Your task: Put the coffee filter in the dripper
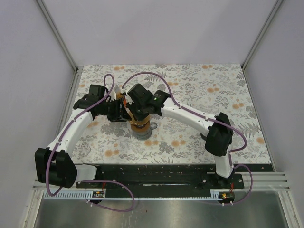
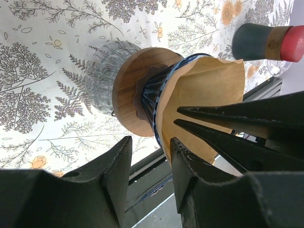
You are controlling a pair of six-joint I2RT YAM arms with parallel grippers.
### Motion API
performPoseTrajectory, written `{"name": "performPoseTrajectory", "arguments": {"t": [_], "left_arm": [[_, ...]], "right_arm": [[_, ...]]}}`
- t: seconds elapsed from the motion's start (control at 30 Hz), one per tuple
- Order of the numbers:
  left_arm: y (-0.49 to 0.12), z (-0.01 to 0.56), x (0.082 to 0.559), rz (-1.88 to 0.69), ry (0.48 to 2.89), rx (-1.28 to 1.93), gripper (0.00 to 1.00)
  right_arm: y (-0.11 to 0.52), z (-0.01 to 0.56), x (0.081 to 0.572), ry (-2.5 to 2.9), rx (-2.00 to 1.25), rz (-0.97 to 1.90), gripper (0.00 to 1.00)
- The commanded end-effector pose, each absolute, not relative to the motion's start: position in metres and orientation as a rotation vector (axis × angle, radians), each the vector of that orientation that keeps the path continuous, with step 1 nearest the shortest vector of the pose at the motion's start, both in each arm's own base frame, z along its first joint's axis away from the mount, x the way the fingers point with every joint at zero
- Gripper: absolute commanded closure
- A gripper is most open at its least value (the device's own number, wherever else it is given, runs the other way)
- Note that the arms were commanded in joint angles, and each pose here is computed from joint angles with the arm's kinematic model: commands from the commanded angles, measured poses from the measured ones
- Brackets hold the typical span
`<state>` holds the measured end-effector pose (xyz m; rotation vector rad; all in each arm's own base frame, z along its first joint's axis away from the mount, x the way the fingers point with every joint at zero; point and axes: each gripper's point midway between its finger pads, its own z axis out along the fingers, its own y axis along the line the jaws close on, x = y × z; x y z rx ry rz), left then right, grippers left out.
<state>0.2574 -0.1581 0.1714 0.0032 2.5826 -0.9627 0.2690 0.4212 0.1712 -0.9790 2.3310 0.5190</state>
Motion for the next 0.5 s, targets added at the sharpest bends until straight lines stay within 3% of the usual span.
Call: {"name": "performPoseTrajectory", "arguments": {"t": [0.0,0.47], "left_arm": [[-0.158,0.184,0.269,-0.941,2.514,0.043,0.59],[-0.158,0.182,0.267,-0.939,2.518,0.048,0.59]], "right_arm": [[0.423,0.210,0.268,2.222,-0.983,0.559,0.79],[0.382,0.251,0.296,2.137,-0.847,0.482,0.55]]}}
